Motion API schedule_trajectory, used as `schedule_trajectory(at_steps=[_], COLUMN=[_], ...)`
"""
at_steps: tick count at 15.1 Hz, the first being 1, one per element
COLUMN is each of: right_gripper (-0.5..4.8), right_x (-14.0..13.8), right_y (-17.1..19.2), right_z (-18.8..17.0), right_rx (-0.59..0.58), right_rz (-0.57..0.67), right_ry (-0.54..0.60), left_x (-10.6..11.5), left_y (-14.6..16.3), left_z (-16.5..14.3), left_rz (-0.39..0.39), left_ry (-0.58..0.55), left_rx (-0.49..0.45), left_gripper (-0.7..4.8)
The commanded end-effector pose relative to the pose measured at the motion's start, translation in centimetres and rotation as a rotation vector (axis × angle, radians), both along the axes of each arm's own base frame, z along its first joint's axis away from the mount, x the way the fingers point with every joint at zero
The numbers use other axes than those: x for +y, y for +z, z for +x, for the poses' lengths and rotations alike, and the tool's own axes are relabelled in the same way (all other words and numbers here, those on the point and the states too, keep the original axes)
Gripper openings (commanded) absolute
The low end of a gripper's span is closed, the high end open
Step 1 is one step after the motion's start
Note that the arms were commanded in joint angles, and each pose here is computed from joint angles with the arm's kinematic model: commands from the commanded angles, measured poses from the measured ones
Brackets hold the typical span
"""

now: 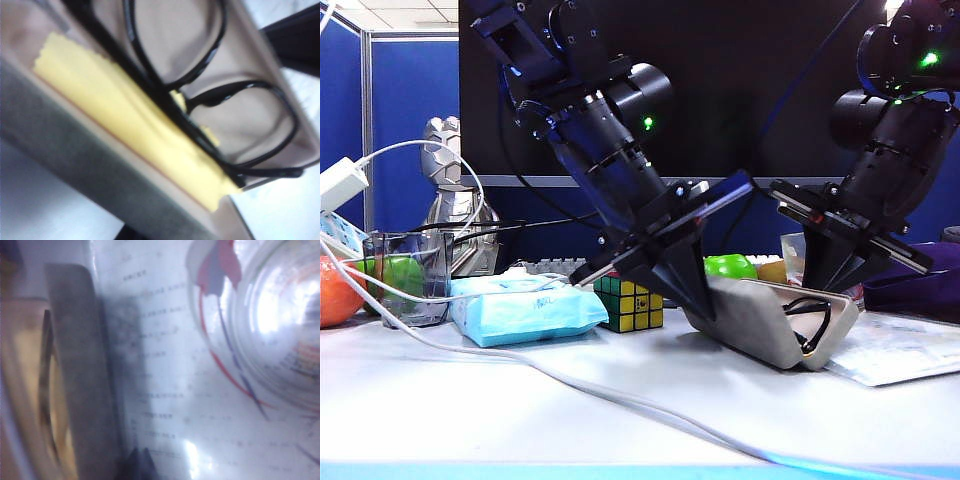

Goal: Pick up the glasses, fold the temples of the glasses, place the glasses into the glasses case, and finally close the glasses case.

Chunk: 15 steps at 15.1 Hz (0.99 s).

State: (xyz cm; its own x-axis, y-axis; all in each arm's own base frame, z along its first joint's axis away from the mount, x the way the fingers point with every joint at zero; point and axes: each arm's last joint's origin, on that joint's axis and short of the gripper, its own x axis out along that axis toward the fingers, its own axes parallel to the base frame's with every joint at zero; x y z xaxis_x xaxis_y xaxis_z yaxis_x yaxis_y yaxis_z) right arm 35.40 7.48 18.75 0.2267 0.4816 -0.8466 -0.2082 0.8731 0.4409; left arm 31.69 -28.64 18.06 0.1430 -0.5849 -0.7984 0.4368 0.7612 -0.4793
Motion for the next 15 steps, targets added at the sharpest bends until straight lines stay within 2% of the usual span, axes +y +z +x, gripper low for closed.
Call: schedule_trajectory(at_steps=[1, 6, 8, 10, 11, 13, 15], right_gripper=[-0.05, -0.05, -0.05, -0.05, -0.05, -0.05, -0.05], right_x=[0.7, 1.8, 1.8, 1.8, 1.7, 1.4, 1.0], right_y=[0.3, 0.4, 0.4, 0.3, 0.3, 0.7, 1.9], right_z=[-0.1, -0.5, -0.6, -0.8, -0.8, -0.9, -1.1], right_rx=[-0.007, -0.014, -0.006, 0.008, 0.008, -0.015, -0.079], right_rz=[0.077, 0.131, 0.131, 0.118, 0.116, 0.052, -0.08], right_ry=[0.062, 0.155, 0.156, 0.177, 0.177, 0.155, 0.108], left_x=[-0.7, -1.0, -1.0, -1.4, -1.5, -1.3, -1.0], left_y=[0.7, 1.1, 1.1, 1.5, 1.5, 1.5, 2.0], left_z=[0.2, 0.5, 0.5, 0.6, 0.6, 0.5, 0.4], left_rz=[-0.079, -0.135, -0.14, -0.203, -0.205, -0.18, -0.15], left_ry=[0.008, 0.016, 0.014, -0.015, -0.013, -0.002, 0.023], left_rx=[-0.023, -0.035, -0.038, -0.045, -0.042, -0.037, -0.066], left_gripper=[-0.06, -0.06, -0.06, -0.06, -0.06, -0.06, -0.06])
